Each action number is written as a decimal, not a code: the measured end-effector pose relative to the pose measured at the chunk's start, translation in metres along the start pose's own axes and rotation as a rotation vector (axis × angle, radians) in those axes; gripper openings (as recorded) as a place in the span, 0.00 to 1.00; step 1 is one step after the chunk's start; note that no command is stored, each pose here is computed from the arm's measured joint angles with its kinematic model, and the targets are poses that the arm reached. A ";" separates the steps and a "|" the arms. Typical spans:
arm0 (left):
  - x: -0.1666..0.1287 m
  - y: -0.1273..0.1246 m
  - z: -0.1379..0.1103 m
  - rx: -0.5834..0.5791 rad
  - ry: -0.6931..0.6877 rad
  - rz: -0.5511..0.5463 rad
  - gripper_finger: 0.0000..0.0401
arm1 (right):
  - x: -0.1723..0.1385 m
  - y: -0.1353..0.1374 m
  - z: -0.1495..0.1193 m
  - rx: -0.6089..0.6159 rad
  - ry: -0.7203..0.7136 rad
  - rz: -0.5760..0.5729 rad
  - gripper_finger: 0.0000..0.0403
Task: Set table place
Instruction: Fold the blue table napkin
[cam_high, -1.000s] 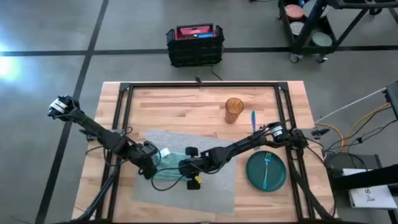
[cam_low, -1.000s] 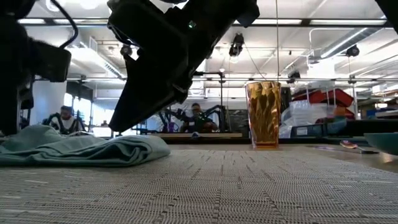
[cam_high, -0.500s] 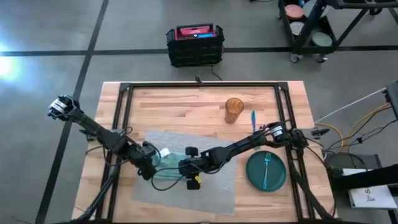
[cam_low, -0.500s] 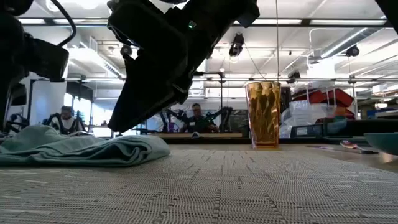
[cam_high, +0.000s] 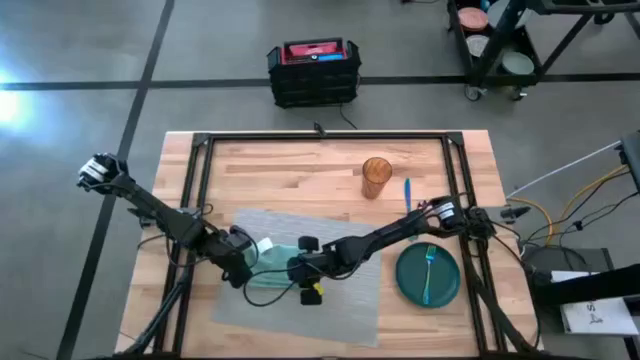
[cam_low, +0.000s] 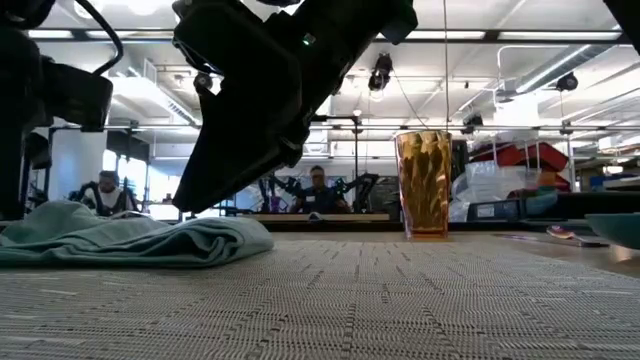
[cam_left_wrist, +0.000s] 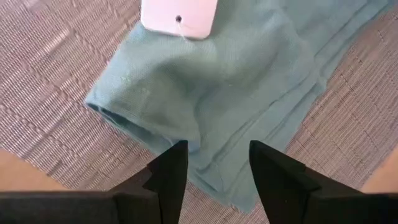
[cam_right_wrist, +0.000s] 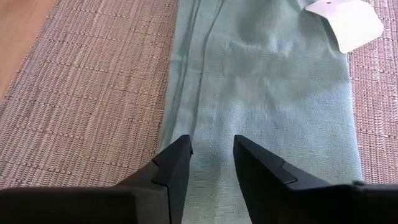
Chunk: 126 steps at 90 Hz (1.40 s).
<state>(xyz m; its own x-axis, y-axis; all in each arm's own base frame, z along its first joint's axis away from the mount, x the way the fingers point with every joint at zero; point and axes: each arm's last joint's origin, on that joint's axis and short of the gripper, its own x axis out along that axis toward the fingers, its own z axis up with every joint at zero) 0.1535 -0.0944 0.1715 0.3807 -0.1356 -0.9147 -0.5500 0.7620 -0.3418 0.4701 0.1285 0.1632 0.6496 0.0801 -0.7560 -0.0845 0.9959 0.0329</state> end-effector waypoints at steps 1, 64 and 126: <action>0.000 0.000 -0.001 0.003 0.000 0.000 0.38 | 0.000 0.000 0.000 0.000 0.000 0.000 0.29; -0.011 -0.003 -0.009 0.033 -0.123 -0.031 0.35 | 0.000 0.000 0.000 0.000 0.002 0.001 0.22; -0.010 -0.003 -0.009 0.038 -0.117 -0.024 0.41 | -0.034 -0.003 -0.002 0.010 0.033 0.072 0.46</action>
<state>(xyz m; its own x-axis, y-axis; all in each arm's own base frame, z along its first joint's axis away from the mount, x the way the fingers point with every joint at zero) 0.1449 -0.1013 0.1795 0.4788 -0.0807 -0.8742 -0.5117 0.7835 -0.3526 0.4464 0.1229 0.1872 0.6170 0.1502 -0.7725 -0.1226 0.9880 0.0942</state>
